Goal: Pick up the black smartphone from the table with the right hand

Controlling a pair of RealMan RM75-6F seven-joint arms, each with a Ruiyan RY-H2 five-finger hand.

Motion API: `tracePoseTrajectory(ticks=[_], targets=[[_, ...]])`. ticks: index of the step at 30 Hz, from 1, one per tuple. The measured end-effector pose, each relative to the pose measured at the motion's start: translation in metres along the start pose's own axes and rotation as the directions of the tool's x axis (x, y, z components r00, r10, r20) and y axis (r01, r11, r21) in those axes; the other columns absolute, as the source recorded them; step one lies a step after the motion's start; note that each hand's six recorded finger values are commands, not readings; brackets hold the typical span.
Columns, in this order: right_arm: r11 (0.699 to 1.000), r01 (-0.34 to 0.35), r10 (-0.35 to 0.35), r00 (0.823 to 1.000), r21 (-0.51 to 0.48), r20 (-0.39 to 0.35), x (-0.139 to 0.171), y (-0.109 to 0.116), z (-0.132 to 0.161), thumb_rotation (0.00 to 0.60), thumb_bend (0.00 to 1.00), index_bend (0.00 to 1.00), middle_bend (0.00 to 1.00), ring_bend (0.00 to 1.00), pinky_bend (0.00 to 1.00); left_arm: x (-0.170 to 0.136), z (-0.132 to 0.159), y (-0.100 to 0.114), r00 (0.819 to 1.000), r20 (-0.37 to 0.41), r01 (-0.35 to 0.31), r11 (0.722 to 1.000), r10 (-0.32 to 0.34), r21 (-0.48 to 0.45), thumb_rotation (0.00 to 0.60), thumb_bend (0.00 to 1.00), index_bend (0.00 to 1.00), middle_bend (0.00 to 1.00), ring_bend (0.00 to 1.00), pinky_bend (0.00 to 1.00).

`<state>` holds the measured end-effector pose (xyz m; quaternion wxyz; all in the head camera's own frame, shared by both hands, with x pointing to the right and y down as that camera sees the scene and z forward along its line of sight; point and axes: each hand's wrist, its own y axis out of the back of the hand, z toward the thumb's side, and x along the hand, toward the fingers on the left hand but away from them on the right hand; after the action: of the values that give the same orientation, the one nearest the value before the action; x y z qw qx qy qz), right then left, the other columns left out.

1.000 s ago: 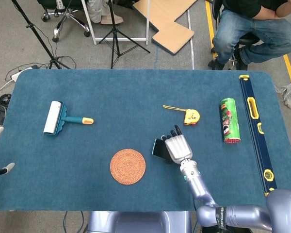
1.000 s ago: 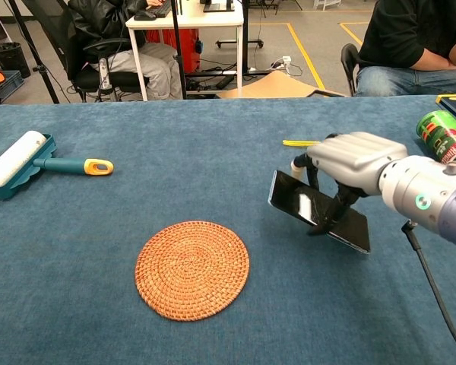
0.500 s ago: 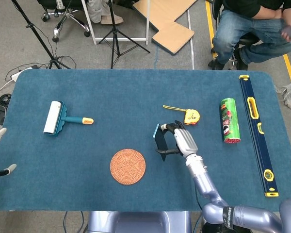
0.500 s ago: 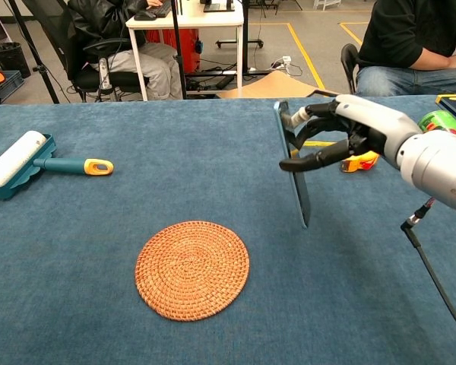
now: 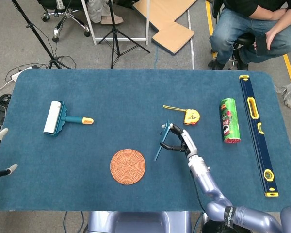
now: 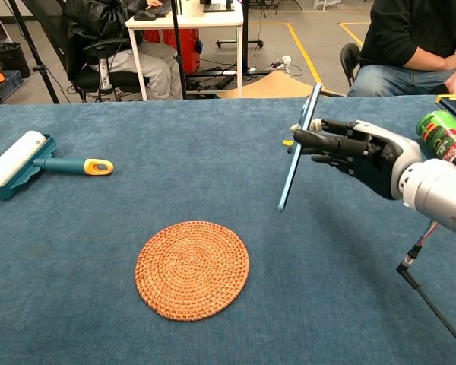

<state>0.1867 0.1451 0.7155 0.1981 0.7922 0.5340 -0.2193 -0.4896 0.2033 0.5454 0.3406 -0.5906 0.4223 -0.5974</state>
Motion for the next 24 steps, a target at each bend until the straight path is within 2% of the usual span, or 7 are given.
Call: tracePoseTrajectory(ticks=[7,9,11,12,14,19,24], targets=[[1.0,-0.015,0.015,1.0,-0.023,0.023,0.001,-0.001,-0.023,0.6,0.41,0.47,0.51,0.15,0.07,0.0,0.001,-0.002,1.0,-0.001,0.004,1.0,-0.004,0.006,0.6,0.0,0.0,0.0,0.0,0.0],[1.0,-0.019,0.019,0.999,-0.008,0.026,0.003,0.001,-0.029,0.6,0.44,0.38,0.41,0.12,0.07,0.001,0.001,-0.002,1.0,-0.001,0.004,1.0,-0.004,0.007,0.6,0.0,0.0,0.0,0.0,0.0],[1.0,-0.022,0.021,1.0,0.02,0.022,0.004,0.003,-0.032,0.6,0.48,0.15,0.18,0.03,0.06,0.0,0.001,-0.002,1.0,-0.001,0.003,1.0,-0.003,0.007,0.6,0.0,0.0,0.0,0.0,0.0],[0.999,-0.024,0.024,0.999,0.031,0.021,0.004,0.004,-0.033,0.6,0.49,0.09,0.11,0.01,0.04,0.0,0.001,-0.002,1.0,-0.001,0.003,1.0,-0.003,0.008,0.6,0.0,0.0,0.0,0.0,0.0],[0.998,-0.035,0.034,0.999,0.058,0.019,0.006,0.006,-0.035,0.6,0.49,0.0,0.01,0.0,0.01,0.001,0.001,-0.002,1.0,-0.002,0.003,1.0,-0.003,0.008,0.6,0.0,0.0,0.0,0.0,0.0],[0.985,-0.009,0.014,1.0,0.175,-0.026,0.007,0.02,-0.032,0.6,0.44,0.0,0.0,0.0,0.0,0.001,0.001,-0.002,1.0,-0.001,0.002,1.0,-0.002,0.006,0.6,0.0,0.0,0.0,0.0,0.0],[0.93,0.067,-0.03,0.994,0.361,-0.107,0.006,0.042,-0.019,0.6,0.43,0.0,0.0,0.0,0.0,0.001,0.003,-0.002,1.0,0.006,0.003,1.0,-0.003,0.003,0.6,0.0,0.0,0.0,0.0,0.0]])
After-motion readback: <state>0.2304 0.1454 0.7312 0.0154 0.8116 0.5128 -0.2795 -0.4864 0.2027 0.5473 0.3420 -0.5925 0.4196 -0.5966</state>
